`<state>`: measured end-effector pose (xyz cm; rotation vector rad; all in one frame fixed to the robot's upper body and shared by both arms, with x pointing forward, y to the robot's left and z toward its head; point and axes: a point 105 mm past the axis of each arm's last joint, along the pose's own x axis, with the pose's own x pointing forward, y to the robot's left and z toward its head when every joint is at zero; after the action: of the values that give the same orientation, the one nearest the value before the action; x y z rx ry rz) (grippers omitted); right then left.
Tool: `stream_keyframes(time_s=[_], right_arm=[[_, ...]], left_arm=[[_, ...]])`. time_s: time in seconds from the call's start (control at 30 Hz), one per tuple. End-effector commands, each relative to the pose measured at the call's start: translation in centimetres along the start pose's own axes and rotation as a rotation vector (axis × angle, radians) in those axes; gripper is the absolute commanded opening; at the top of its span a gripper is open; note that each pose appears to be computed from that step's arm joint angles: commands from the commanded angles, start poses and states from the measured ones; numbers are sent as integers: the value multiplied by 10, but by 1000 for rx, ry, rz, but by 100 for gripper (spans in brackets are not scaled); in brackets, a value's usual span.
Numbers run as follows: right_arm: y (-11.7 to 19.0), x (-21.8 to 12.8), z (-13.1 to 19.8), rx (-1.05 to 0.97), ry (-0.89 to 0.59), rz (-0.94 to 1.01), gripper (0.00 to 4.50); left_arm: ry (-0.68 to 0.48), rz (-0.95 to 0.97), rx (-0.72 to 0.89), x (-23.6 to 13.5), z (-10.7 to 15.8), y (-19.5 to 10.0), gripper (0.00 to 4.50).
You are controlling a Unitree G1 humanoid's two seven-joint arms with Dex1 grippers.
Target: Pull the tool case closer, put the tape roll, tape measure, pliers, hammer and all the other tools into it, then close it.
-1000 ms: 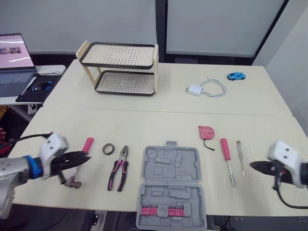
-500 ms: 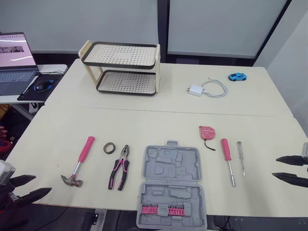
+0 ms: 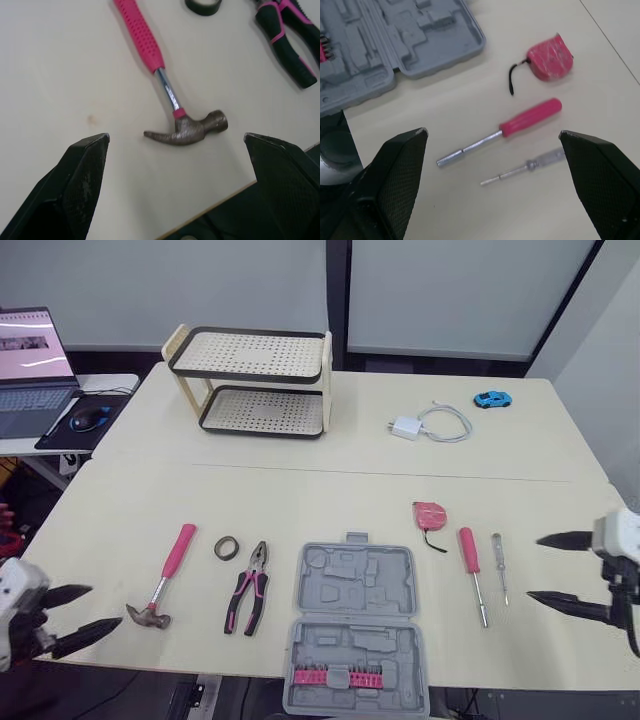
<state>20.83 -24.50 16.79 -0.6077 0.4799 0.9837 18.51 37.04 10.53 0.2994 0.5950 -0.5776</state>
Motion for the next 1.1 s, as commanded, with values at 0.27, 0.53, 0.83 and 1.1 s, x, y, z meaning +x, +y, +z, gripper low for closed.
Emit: stream_keyframes(time_s=[0.27,0.53,0.83,1.1], right_arm=[[39,59,76,-109,-264,223,449],[46,83,87,-114,-292,254,450],[57,99,94,-119,-322,285,450],[62,103,94,-119,-326,298,450]], left_arm=[[-46,-213,261,53,56,-16,432],[-20,-321,352,89,57,-15,297],[-1,-361,404,120,52,-9,297],[17,-368,431,141,51,-5,297]])
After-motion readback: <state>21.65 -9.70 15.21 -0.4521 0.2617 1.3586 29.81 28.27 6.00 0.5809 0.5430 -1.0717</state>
